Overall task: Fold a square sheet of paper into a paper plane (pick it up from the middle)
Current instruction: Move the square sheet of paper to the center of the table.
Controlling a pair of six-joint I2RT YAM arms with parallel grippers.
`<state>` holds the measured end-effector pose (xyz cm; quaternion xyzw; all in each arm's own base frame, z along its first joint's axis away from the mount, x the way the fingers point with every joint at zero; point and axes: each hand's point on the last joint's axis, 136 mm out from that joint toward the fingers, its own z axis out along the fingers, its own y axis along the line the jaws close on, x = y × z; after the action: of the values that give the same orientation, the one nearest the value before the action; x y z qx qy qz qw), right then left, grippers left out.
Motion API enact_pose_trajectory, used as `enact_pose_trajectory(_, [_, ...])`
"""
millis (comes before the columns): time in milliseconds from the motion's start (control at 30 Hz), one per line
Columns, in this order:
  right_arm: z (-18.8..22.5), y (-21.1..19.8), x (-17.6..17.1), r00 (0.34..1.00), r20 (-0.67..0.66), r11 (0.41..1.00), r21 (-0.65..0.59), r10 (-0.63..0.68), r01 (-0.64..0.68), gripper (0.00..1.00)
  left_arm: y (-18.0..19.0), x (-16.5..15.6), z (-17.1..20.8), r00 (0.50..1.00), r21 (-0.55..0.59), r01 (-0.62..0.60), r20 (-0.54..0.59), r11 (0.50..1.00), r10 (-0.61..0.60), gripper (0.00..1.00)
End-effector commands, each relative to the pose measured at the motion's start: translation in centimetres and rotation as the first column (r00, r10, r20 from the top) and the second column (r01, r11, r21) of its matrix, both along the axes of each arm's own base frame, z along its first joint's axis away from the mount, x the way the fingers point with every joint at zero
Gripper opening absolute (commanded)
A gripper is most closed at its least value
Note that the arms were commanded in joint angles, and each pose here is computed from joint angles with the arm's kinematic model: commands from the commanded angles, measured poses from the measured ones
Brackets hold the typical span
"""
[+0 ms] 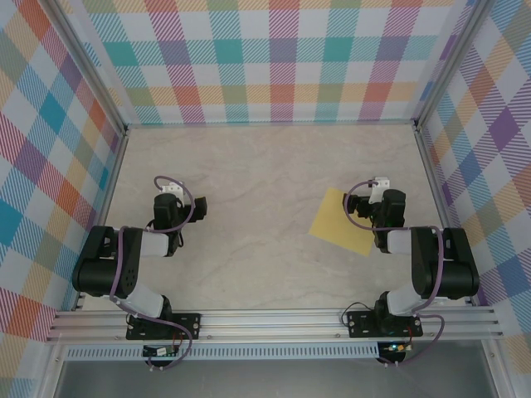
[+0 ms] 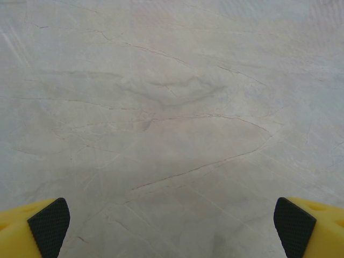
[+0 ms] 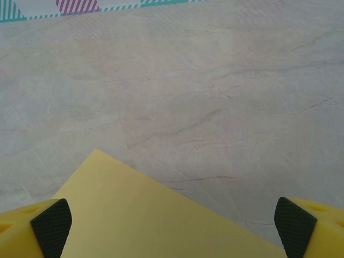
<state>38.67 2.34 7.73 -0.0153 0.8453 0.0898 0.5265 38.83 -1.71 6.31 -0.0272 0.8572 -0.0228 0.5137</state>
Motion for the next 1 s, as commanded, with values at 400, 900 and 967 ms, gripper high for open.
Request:
enact_pose_trajectory(400, [1.39,0.34,0.97,0.998,0.055,1.000,-0.008,0.017,-0.016,1.00,0.01,1.09,1.47,0.998,0.012,0.003,0.056,1.000,-0.003,1.00])
enact_pose_trajectory(900, [1.44,0.32,1.02,0.998,0.056,1.000,-0.008,0.016,-0.016,1.00,0.05,1.10,1.51,0.998,0.010,0.000,0.057,1.000,0.000,1.00])
enact_pose_trajectory(967, [1.38,0.35,0.97,0.998,0.055,1.000,-0.007,0.017,-0.016,1.00,0.01,0.98,1.69,0.998,0.007,0.003,0.067,1.000,-0.003,1.00])
